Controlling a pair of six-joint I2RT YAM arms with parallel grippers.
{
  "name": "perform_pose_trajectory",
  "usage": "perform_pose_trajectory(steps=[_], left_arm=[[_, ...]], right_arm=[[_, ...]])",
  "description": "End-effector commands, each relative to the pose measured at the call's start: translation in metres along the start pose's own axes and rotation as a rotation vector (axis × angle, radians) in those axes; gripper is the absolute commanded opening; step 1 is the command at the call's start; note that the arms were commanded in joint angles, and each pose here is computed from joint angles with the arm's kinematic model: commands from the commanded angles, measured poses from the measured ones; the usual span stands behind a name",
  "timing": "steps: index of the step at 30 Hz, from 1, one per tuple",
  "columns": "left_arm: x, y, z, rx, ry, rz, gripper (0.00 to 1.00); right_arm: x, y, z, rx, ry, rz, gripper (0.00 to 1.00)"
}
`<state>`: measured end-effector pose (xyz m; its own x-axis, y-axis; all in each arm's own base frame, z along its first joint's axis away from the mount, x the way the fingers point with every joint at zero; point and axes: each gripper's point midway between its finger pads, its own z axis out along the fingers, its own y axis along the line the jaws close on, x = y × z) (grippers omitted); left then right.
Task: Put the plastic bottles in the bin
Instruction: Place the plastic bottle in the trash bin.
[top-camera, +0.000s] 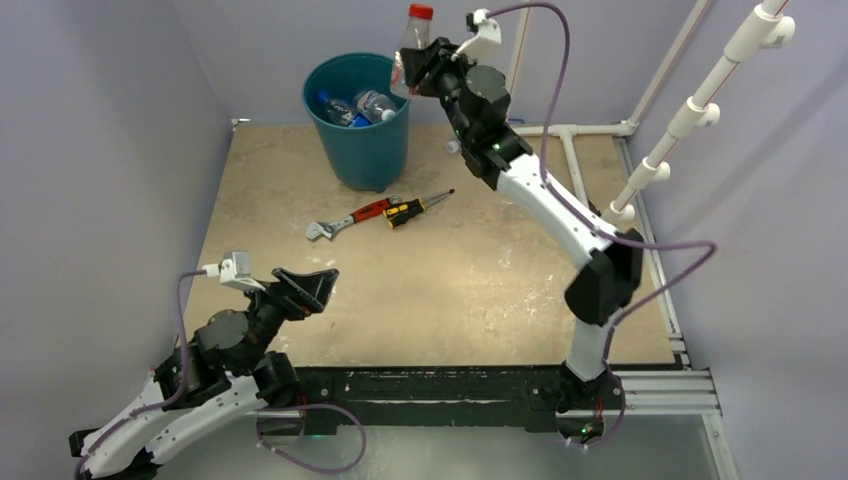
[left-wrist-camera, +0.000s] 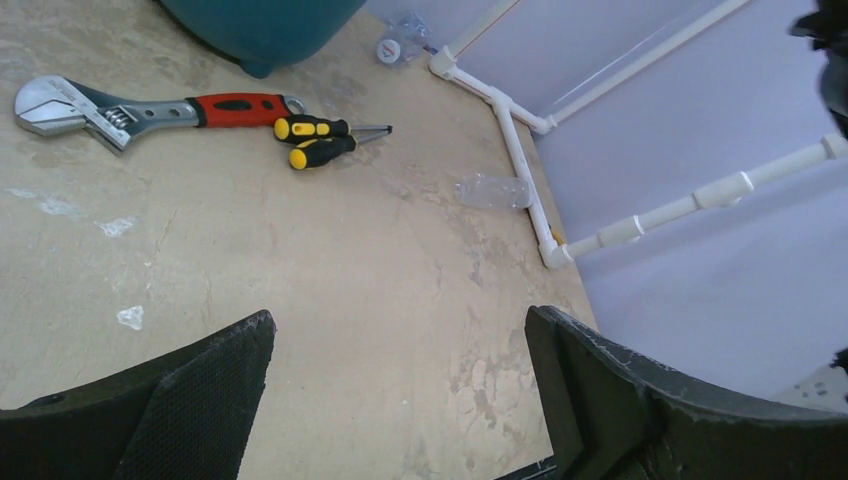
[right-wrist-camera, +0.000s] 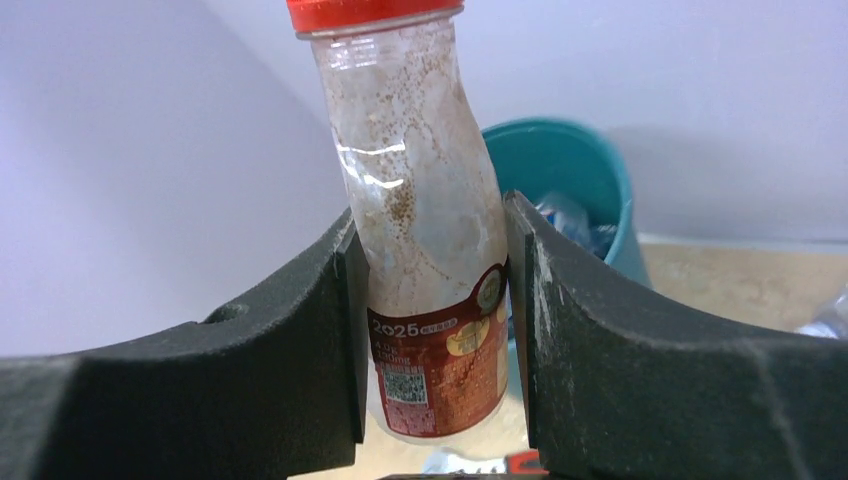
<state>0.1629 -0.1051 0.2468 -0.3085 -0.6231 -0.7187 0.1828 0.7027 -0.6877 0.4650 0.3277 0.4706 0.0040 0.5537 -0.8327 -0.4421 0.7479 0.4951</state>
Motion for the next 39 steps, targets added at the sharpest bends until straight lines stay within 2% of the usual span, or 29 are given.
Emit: perform_pose_trajectory(steps=[1, 6, 9, 13, 15, 17, 19, 23, 27, 35, 39], left_arm=[[-0.027, 0.0, -0.012, -0.007, -0.07, -0.024, 0.95], [-0.037, -0.001, -0.013, -0.014, -0.103, -0.054, 0.95], [-0.039, -0.004, -0.013, -0.013, -0.101, -0.057, 0.94], [-0.038, -0.002, -0.012, -0.028, -0.1, -0.05, 0.94], [-0.036, -0.002, -0.01, -0.028, -0.096, -0.049, 0.94], [-0.033, -0.004, -0.009, -0.022, -0.088, -0.049, 0.94], [-0.031, -0.006, -0.007, -0.022, -0.079, -0.037, 0.94], [-0.028, -0.008, -0.003, -0.028, -0.062, -0.016, 0.94], [-0.022, -0.01, 0.0, -0.018, -0.054, -0.017, 0.94], [-0.013, -0.01, 0.009, -0.021, -0.05, 0.005, 0.94], [-0.008, -0.015, 0.019, -0.019, -0.049, 0.029, 0.94]], right_arm=[[0.009, -0.008, 0.054, -0.049, -0.051, -0.029, 0.34], [0.023, -0.008, 0.105, -0.155, -0.101, -0.013, 0.36], [0.031, -0.01, 0.114, -0.194, -0.163, -0.013, 0.37], [0.058, -0.016, 0.117, -0.226, -0.145, -0.005, 0.4], [0.069, -0.013, 0.118, -0.261, -0.122, -0.004, 0.49], [0.081, -0.015, 0.12, -0.26, -0.095, -0.002, 0.66], [0.089, -0.017, 0.119, -0.25, -0.077, 0.0, 0.77], [0.084, -0.016, 0.115, -0.248, -0.072, -0.009, 0.91], [0.068, -0.004, 0.109, -0.26, -0.083, -0.014, 0.97], [-0.012, 0.02, 0.075, -0.25, -0.167, -0.009, 0.99], [-0.019, 0.007, 0.06, -0.164, -0.116, -0.052, 0.98]])
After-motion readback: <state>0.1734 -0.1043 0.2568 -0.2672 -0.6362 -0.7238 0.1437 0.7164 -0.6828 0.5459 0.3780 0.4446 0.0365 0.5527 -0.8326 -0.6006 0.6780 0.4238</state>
